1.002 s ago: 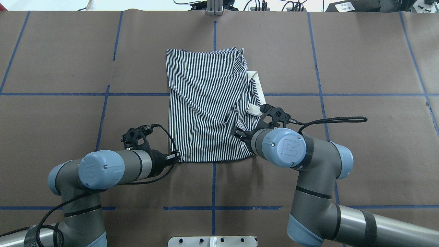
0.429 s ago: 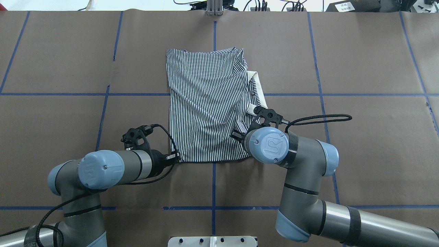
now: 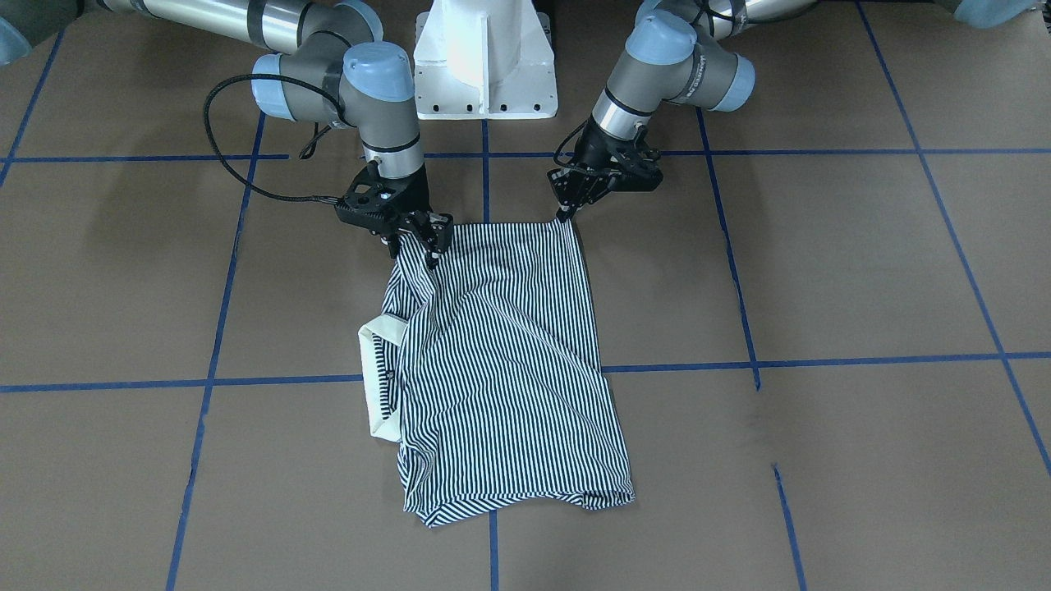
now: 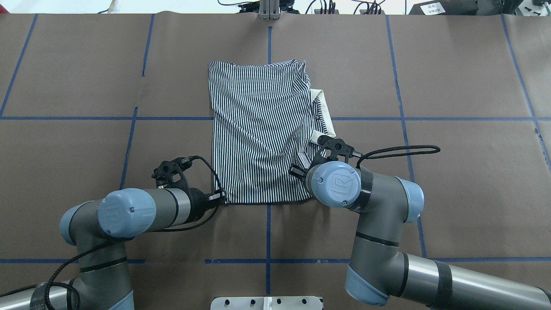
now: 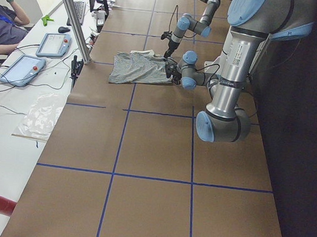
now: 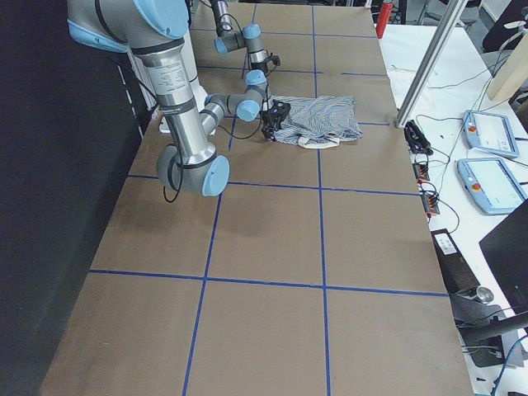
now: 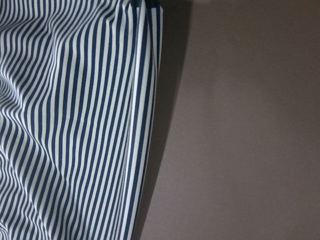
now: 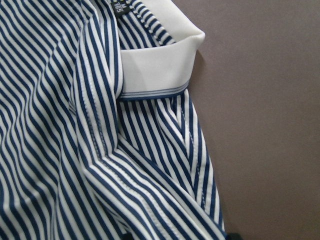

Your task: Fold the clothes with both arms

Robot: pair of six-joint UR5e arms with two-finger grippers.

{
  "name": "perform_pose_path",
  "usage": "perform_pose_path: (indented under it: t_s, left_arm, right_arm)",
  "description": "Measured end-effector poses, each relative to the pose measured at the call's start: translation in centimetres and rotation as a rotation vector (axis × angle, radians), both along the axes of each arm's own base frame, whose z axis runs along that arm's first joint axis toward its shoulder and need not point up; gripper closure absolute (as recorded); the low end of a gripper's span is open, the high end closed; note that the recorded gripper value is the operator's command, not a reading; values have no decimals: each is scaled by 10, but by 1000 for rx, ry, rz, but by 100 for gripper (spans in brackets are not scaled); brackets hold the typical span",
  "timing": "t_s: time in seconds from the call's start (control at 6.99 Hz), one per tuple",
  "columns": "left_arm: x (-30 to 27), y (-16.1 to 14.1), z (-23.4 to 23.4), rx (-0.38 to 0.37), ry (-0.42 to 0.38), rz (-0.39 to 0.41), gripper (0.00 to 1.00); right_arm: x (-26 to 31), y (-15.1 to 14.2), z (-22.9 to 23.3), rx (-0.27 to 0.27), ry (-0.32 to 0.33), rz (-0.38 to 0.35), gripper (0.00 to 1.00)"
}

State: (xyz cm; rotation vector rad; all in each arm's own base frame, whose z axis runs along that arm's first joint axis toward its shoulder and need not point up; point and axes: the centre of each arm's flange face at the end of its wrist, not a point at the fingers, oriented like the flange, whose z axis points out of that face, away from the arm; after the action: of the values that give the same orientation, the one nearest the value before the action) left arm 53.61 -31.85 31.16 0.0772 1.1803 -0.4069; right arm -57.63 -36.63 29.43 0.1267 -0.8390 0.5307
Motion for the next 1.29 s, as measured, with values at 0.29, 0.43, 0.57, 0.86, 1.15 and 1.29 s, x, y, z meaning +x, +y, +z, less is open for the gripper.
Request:
perform_pose_path:
  t_s: [0.29,0.43,0.57,0.86,1.15,1.29]
  left_arm:
    - [0,0,0,1,1,-1,100]
    - [0,0,-1,1,2,-1,100]
    - [0,0,-1,1,3,-2,100]
    - [0,1,-2,2,5,2,100]
    - [-14,7,-23,18,35,37,100]
    - [-37,16,-53,25,51,61,100]
  right_arm:
    - [0,1,-3,-1,-6,1,100]
    - [1,1,-3,-1,-8,3,100]
    - [2,1,-4,0,-10,3,100]
    - [5,1,-8,4,-18,4,100]
    - [26,6,-30,10,-48,-3,100]
    - [49,15,-53,8,-64,-10,100]
